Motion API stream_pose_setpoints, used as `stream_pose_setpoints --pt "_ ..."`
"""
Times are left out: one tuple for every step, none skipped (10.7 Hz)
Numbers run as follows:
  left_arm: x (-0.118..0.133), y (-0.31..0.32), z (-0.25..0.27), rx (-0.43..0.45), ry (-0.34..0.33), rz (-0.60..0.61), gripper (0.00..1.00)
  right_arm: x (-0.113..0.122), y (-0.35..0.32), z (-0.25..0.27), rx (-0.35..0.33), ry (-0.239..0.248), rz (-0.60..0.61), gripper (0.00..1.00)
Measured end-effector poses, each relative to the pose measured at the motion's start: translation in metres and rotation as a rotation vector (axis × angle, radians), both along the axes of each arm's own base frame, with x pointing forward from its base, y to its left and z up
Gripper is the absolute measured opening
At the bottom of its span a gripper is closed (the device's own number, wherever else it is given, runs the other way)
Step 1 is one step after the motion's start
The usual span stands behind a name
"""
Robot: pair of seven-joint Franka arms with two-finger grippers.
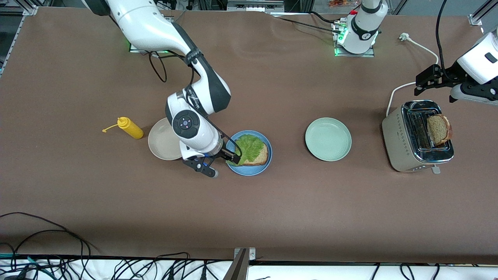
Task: Make sandwich in blue plate with both arms
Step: 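Open the right gripper, dropping the lettuce onto the bread, then move the right gripper back toward the yellow squeeze bottle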
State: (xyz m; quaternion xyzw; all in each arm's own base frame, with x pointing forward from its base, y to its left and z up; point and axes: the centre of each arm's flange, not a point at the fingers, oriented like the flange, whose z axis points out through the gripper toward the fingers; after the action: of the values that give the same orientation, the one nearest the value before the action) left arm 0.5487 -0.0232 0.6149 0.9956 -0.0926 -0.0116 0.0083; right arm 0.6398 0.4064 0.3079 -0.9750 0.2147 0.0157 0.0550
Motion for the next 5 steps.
stream_pose_setpoints --pt "0.0 0.0 0.0 0.0 0.0 0.0 1.0 -0.002 -0.007 0.014 -0.052 -0.001 0.053 1.0" --pt "0.0 0.0 0.0 0.0 0.0 0.0 1.0 -0.002 -0.019 0.027 -0.094 0.014 0.118 1.0" --pt "0.0 0.0 0.0 0.0 0.0 -0.001 1.0 0.002 -0.038 0.04 -0.126 0.03 0.182 1.0" --pt "0.0 0.0 0.0 0.0 0.0 -0.001 1.0 0.007 -0.062 0.058 -0.151 0.047 0.247 1.0" --pt "0.0 -0.001 0.0 0.0 0.0 -0.001 1.0 0.009 -0.086 0.077 -0.17 0.072 0.309 1.0"
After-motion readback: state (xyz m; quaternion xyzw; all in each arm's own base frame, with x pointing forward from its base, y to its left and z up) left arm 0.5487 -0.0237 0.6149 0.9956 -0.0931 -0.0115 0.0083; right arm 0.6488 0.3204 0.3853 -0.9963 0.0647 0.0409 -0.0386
